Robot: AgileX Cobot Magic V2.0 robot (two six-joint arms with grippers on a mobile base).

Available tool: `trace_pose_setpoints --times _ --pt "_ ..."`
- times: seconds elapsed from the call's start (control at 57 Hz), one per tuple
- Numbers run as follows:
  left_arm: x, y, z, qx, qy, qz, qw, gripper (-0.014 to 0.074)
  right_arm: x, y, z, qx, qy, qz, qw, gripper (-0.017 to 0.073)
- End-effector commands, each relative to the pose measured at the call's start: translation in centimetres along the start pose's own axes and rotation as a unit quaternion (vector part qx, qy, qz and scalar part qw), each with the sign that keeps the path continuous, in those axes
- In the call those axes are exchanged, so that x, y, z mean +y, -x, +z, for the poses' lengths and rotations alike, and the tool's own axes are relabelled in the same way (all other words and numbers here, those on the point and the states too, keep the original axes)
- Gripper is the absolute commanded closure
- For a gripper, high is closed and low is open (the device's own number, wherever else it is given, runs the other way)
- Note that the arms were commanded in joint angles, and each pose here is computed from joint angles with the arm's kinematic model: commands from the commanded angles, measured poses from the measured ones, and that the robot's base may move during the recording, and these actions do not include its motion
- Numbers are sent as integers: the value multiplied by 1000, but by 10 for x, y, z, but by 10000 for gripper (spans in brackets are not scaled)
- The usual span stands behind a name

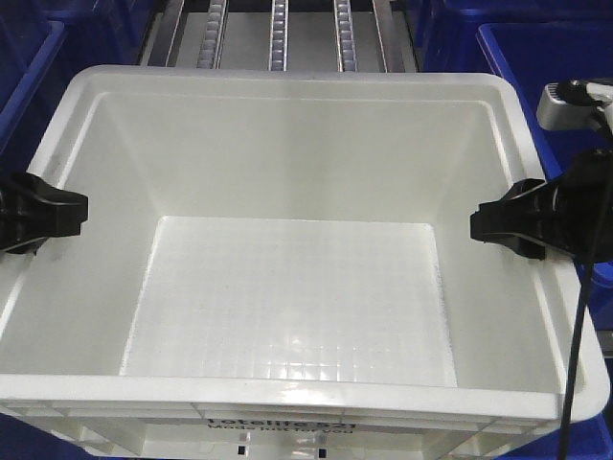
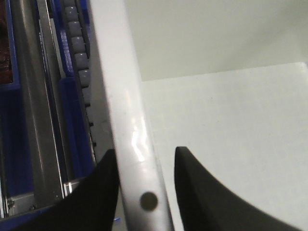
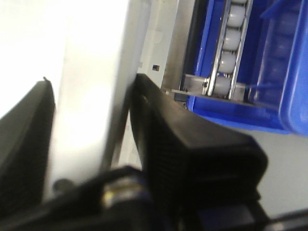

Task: Move bin from left to right shelf
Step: 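Lift the tote clear of the shelf with both grippers, then hold the tote with both grippers while the base turns away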

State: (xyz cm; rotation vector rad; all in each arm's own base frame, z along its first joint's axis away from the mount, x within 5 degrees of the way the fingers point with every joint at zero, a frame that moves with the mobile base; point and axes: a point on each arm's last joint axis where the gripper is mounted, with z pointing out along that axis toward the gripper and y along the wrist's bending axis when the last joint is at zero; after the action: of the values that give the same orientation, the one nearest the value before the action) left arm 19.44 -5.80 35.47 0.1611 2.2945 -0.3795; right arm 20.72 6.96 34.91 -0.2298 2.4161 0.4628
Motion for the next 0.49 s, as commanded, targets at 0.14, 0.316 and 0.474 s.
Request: trace_pose_setpoints --times 0.14,0.316,0.474 --pt "-10 18 -18 -85 -25 12 996 600 8 16 -19 -81 15 -19 996 564" --pt "-10 18 -18 -85 -25 12 996 600 8 16 -19 -81 15 -19 996 564" --pt "-10 18 -18 -85 -25 12 996 600 8 16 -19 -81 15 -19 996 564"
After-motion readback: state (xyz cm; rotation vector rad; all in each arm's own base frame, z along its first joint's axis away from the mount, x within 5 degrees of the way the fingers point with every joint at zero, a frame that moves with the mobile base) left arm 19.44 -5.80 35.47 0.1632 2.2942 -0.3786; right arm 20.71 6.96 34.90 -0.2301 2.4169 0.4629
